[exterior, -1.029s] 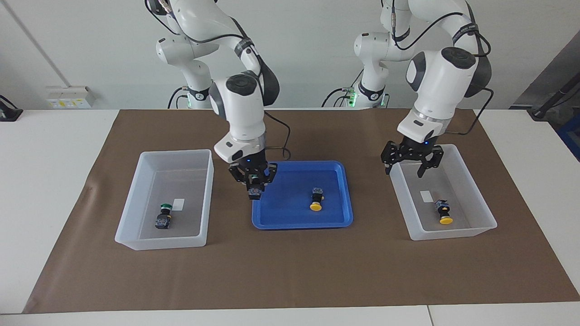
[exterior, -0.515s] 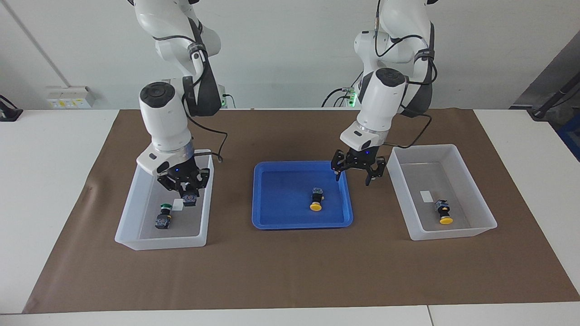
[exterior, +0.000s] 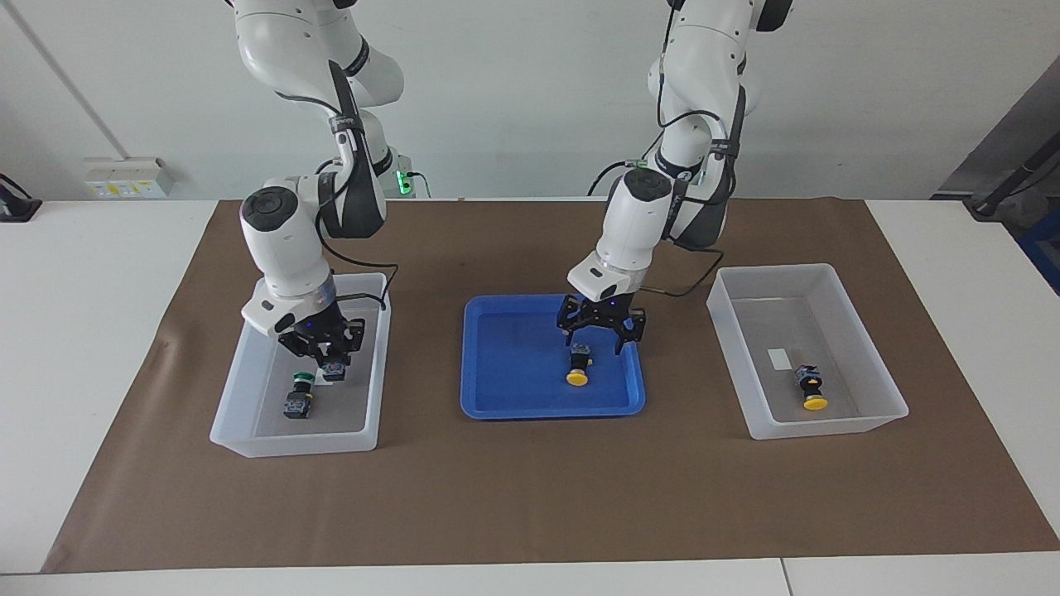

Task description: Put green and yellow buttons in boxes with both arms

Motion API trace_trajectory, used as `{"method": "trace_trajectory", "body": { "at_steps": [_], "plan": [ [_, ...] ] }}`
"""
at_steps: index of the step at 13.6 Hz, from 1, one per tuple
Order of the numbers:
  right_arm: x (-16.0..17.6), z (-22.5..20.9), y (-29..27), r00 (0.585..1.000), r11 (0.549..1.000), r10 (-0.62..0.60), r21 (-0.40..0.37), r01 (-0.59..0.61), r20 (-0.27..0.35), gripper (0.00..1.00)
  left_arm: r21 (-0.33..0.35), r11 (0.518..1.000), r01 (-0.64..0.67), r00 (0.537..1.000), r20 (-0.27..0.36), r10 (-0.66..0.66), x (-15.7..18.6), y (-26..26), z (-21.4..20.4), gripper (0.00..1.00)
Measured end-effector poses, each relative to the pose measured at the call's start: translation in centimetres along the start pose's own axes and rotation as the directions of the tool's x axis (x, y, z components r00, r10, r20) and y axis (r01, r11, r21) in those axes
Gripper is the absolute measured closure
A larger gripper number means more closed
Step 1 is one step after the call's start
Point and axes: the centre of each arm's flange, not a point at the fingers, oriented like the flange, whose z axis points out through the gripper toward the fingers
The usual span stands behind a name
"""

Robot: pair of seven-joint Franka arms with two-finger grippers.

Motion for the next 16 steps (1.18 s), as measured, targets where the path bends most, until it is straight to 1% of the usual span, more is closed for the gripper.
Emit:
{"method": "trace_trajectory", "body": {
  "at_steps": [1,2,4,5,6,7,8,9,10,12,14,16],
  "plan": [
    [-0.2,0.2,0.1,1.000,1.000,-0.003,0.000,0.003,0.001,0.53,-0.001,1.000,0.000,1.000,0.000,0.000,-0.2,0.0,1.1,0.00],
    [-0.2,0.2,0.1,1.000,1.000,-0.003,0.000,0.003,0.001,0.53,-0.003,1.000,0.003,1.000,-0.004,-0.003,-0.4,0.1,1.9,0.00],
    [0.1,-0.7,0.1,1.000,1.000,-0.003,0.000,0.003,-0.018,0.35,-0.008,1.000,0.030,0.999,-0.010,-0.030,-0.6,0.4,2.7,0.00],
    [0.4,-1.8,0.2,0.999,1.000,0.002,0.000,-0.002,-0.034,0.23,-0.010,0.999,0.047,0.999,-0.011,-0.047,-0.7,0.7,2.7,0.00],
    [0.8,-3.4,0.2,0.999,1.000,0.021,0.002,-0.021,-0.045,0.13,-0.012,0.997,0.078,0.997,-0.010,-0.078,-0.8,1.0,2.7,0.10],
    [1.2,-5.4,0.2,0.998,0.999,0.051,0.003,-0.050,-0.047,0.03,-0.014,0.992,0.127,0.992,-0.011,-0.127,-0.8,1.3,2.7,0.26],
    [1.5,-7.7,0.3,0.996,0.997,0.081,0.004,-0.081,-0.044,0.00,-0.015,0.987,0.163,0.987,-0.015,-0.163,-0.7,1.4,2.5,0.36],
    [1.7,-9.9,0.4,0.994,0.995,0.103,0.005,-0.103,-0.041,0.00,-0.018,0.984,0.178,0.984,-0.019,-0.178,-0.5,1.6,2.3,0.50],
    [1.8,-12.4,0.6,0.992,0.993,0.118,0.005,-0.118,-0.037,0.00,-0.022,0.983,0.183,0.983,-0.025,-0.183,-0.4,1.7,2.0,0.58],
    [1.8,-16.6,0.9,0.991,0.991,0.130,0.003,-0.130,-0.021,0.00,-0.036,0.978,0.203,0.977,-0.059,-0.205,0.8,1.6,-0.3,0.58],
    [1.5,-20.3,1.5,0.990,0.990,0.141,-0.001,-0.141,0.004,0.00,-0.036,0.968,0.247,0.964,-0.092,-0.249,2.8,-0.4,-5.7,0.58],
    [1.0,-23.9,2.3,0.987,0.988,0.156,-0.006,-0.156,0.032,0.00,-0.026,0.950,0.311,0.942,-0.121,-0.312,4.5,-4.5,-12.5,0.58]
  ]
}}
